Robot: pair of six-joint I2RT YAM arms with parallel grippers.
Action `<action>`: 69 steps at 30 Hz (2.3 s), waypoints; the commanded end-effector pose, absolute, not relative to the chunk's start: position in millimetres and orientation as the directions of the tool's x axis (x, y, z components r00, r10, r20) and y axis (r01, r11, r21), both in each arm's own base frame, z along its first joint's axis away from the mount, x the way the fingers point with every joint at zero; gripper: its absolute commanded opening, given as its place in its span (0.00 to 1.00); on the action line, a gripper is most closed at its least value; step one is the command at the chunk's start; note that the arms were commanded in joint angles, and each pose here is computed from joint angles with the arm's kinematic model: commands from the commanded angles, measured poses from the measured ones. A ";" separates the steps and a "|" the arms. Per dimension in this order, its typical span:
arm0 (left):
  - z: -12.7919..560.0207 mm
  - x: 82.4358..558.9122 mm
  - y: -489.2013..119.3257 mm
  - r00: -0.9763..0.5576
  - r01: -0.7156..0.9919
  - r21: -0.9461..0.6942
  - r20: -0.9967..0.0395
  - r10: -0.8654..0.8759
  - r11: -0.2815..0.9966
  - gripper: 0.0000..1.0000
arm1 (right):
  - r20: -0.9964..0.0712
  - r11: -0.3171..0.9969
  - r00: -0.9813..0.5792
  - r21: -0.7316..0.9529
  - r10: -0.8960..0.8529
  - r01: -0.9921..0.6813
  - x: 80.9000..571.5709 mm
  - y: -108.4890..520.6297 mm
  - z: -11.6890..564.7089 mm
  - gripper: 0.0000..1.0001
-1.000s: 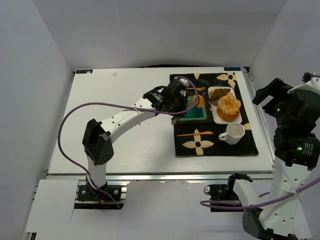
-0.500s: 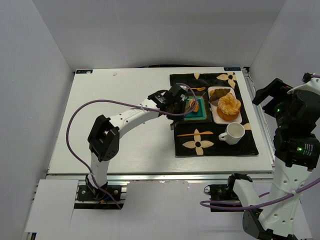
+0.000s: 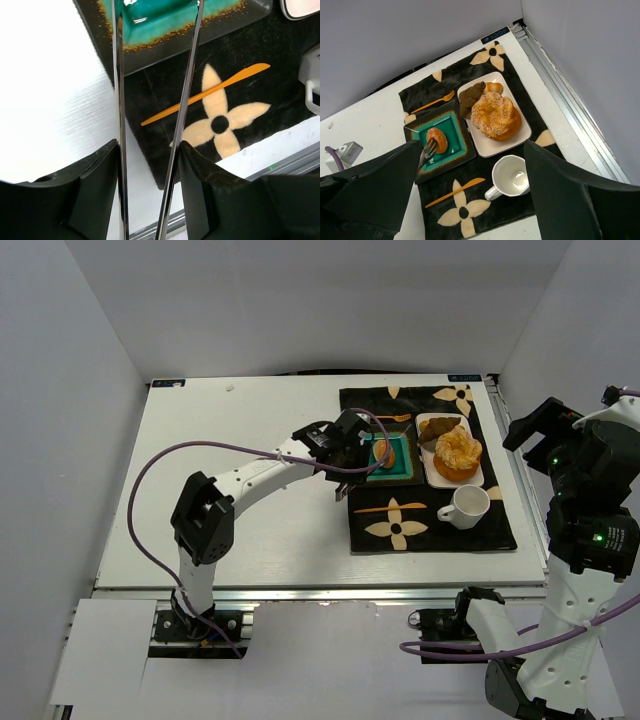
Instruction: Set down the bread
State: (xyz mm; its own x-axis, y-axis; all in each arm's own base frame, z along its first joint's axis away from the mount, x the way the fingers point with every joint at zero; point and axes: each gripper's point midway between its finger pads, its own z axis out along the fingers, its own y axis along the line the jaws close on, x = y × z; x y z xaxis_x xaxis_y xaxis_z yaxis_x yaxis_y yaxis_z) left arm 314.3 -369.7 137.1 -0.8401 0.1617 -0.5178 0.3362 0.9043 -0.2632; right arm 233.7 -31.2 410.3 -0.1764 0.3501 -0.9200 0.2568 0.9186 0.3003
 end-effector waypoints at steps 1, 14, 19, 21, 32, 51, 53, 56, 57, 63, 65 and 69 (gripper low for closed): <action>182.1 314.3 -359.4 -0.801 0.325 -0.280 -0.589 0.106 0.903 0.59 | -0.930 0.925 -0.131 0.309 0.342 0.222 242.2 -28.8 422.5 0.89; 230.0 293.7 -326.3 -0.782 0.303 -0.276 -0.619 0.073 0.912 0.59 | -0.923 0.923 -0.146 0.324 0.357 0.209 249.5 -26.1 416.8 0.89; 230.1 281.8 -286.2 -0.777 0.213 -0.209 -0.628 0.036 0.954 0.56 | -0.918 0.920 -0.151 0.333 0.367 0.208 252.0 -25.5 412.4 0.89; 213.7 275.8 -254.6 -0.781 0.126 -0.126 -0.625 0.020 0.984 0.56 | -0.915 0.918 -0.158 0.336 0.371 0.208 253.0 -25.0 409.1 0.89; 157.5 269.4 -195.2 -0.745 -0.085 0.017 -0.665 -0.053 0.996 0.52 | -0.888 0.911 -0.214 0.379 0.407 0.163 258.1 -11.7 394.6 0.89; 52.0 231.0 -249.2 -0.876 -0.027 -0.130 -0.475 -0.086 0.991 0.59 | -0.874 0.911 -0.261 0.376 0.409 0.169 250.6 -7.1 374.5 0.89; 52.4 232.1 -253.7 -0.878 -0.015 -0.128 -0.473 -0.074 0.992 0.62 | -0.873 0.911 -0.264 0.376 0.410 0.172 249.7 -7.2 372.6 0.89; 50.5 231.9 -256.7 -0.881 -0.006 -0.121 -0.468 -0.063 0.993 0.71 | -0.870 0.911 -0.272 0.376 0.411 0.172 249.6 -6.5 369.5 0.89; 50.7 231.4 -257.7 -0.883 -0.002 -0.123 -0.466 -0.060 0.992 0.73 | -0.871 0.911 -0.271 0.376 0.410 0.172 249.8 -6.6 369.9 0.89; 58.3 232.9 -253.2 -0.882 -0.002 -0.088 -0.470 -0.043 0.996 0.92 | -0.870 0.910 -0.270 0.379 0.413 0.169 253.1 -6.3 370.5 0.89; 76.9 238.3 -247.9 -0.867 -0.017 -0.062 -0.497 -0.046 0.998 0.93 | -0.870 0.909 -0.269 0.380 0.414 0.169 254.4 -6.5 370.8 0.89; 147.9 257.0 -230.3 -0.784 -0.085 -0.032 -0.614 -0.086 0.996 0.94 | -0.868 0.904 -0.260 0.385 0.423 0.185 257.4 -9.2 373.0 0.89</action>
State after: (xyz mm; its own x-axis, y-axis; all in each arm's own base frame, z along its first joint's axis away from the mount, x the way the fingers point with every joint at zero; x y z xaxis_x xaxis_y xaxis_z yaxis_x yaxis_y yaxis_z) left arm 234.9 -241.4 71.2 -0.8843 -0.0294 -0.4661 -0.0243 0.9996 -0.0168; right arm 251.1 -8.9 362.0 -0.2969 0.4214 -0.8569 0.1977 0.9050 0.3766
